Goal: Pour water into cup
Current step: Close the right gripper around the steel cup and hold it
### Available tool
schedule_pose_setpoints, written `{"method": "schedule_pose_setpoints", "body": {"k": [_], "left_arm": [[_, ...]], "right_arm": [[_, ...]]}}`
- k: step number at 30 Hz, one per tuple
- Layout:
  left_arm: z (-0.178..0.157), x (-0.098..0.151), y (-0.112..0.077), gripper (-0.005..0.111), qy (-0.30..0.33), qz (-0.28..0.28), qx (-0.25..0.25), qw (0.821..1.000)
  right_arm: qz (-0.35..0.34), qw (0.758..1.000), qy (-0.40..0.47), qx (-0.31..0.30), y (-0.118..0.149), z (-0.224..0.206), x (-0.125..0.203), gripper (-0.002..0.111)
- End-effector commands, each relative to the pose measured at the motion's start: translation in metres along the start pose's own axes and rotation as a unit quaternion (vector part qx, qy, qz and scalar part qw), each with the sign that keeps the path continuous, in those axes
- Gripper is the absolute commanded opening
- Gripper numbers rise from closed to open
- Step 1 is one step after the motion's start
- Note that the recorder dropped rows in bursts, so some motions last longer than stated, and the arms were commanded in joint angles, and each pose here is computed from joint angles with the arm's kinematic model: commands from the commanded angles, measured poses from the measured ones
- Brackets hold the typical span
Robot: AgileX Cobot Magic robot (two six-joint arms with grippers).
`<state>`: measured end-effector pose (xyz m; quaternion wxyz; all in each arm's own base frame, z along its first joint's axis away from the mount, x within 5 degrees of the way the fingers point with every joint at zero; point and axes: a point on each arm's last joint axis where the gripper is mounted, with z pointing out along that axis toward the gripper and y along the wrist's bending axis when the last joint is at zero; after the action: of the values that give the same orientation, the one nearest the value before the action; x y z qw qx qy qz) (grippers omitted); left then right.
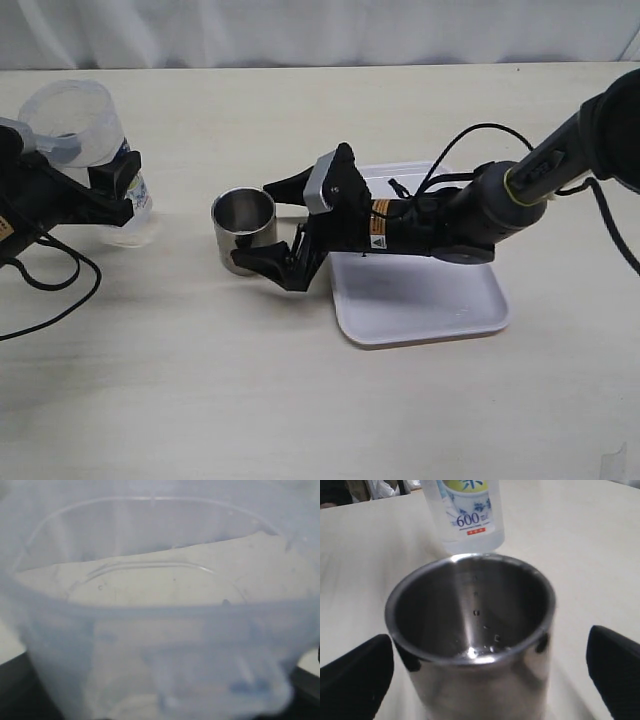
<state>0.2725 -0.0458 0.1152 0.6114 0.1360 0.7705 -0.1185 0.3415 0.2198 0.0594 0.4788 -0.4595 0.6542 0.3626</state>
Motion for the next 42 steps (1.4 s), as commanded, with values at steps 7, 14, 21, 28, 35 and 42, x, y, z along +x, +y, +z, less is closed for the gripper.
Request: {"method": "schedule_pose_setpoints", "body": {"k": [7, 14, 21, 28, 35, 42], "left_arm": [[0.001, -0.006, 0.000, 0.000, -0.026, -0.002, 0.001, 1.000], [0.001, -0.006, 0.000, 0.000, -0.026, -0.002, 0.001, 1.000], [0.001, -0.006, 0.000, 0.000, -0.026, -0.002, 0.001, 1.000], [0.001, -0.006, 0.000, 0.000, -0.026, -0.002, 0.001, 1.000], [0.001, -0.006, 0.000, 0.000, -0.026, -0.002, 0.001, 1.000], [0.001, -0.006, 0.000, 0.000, -0.026, -0.002, 0.001, 1.000]], "right_arm": [[-0.070, 0.997, 0.040, -0.011, 0.013, 0.031, -0.008, 0.097], [-0.063, 0.997, 0.038, 0.000, 0.011, 0.032, -0.009, 0.097], [-0.063, 0.997, 0.038, 0.000, 0.011, 0.032, -0.009, 0.097], [0.004, 0.999, 0.039, 0.003, 0.011, 0.032, -0.009, 0.097], [0.011, 0.999, 0.040, 0.002, 0.010, 0.031, -0.009, 0.097], [0.014, 0.999, 0.040, 0.012, 0.003, 0.026, -0.007, 0.097]]}}
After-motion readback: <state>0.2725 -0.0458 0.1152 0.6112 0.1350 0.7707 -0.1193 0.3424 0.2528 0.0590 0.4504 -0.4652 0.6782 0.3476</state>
